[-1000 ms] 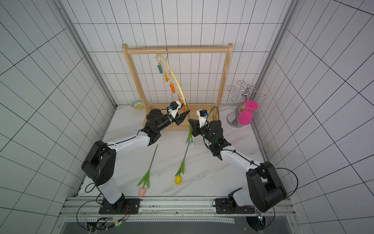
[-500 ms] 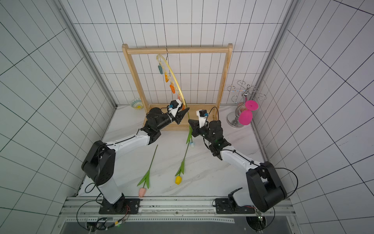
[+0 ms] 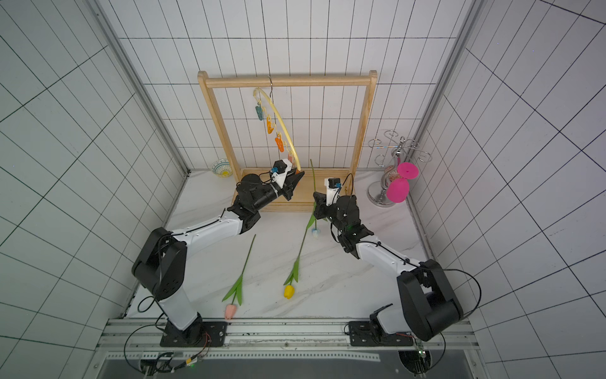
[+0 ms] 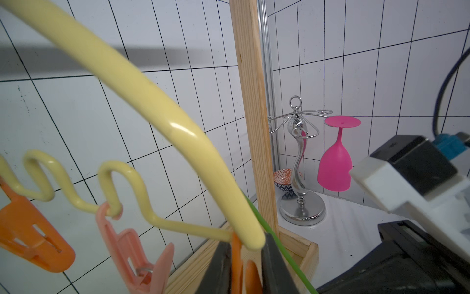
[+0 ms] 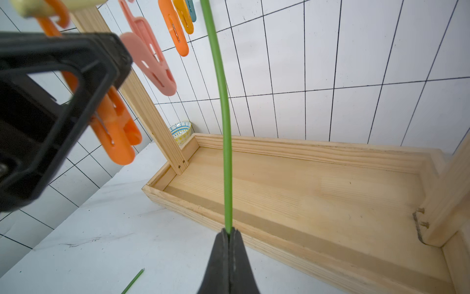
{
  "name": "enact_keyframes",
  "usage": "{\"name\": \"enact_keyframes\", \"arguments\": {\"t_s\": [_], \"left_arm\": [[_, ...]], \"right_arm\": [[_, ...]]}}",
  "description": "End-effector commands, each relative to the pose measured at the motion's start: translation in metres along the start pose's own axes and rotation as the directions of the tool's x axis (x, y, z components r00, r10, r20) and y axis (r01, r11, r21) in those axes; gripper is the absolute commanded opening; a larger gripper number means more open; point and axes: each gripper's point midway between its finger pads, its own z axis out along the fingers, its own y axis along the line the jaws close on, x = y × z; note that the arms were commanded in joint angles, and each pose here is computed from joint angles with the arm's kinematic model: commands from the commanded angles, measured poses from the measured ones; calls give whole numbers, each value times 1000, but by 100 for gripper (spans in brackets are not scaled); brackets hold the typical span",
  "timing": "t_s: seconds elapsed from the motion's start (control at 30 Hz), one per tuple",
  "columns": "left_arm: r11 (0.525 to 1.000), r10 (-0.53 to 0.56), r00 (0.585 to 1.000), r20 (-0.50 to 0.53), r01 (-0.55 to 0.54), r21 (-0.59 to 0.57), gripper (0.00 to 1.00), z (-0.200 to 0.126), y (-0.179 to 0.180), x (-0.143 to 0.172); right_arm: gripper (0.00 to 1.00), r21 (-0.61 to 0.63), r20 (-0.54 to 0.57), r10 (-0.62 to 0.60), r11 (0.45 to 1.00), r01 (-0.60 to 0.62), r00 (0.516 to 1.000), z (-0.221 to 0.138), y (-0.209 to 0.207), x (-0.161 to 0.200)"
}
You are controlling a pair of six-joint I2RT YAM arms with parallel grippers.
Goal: Dry the flowers on a clothes hanger
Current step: Open the clamp at the hanger, then clamp the flower onto the hanger.
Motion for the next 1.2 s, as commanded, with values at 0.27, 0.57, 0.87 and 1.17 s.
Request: {"name": "enact_keyframes", "arguments": {"t_s": [0.27,0.57,0.87,1.17], "left_arm": [[987,-160,980,119,158,26,22,1,-14,-33],[985,-173,975,137,171,26,23,1,-15,-32],[980,-200,968,155,195,47,23,3,-17,-34],[979,-204,968,147,199,47,23,3,-18,-29]], "right_arm": [[0,-323,176,399,887,-330,900,1,37,-26],[0,-471,100,422,818,-331,901,-13,73,-41],[0,-477,84,414,815,-328,906,-20,86,-48],[0,-490,82,386,819,-300,919,-23,95,-54]]}}
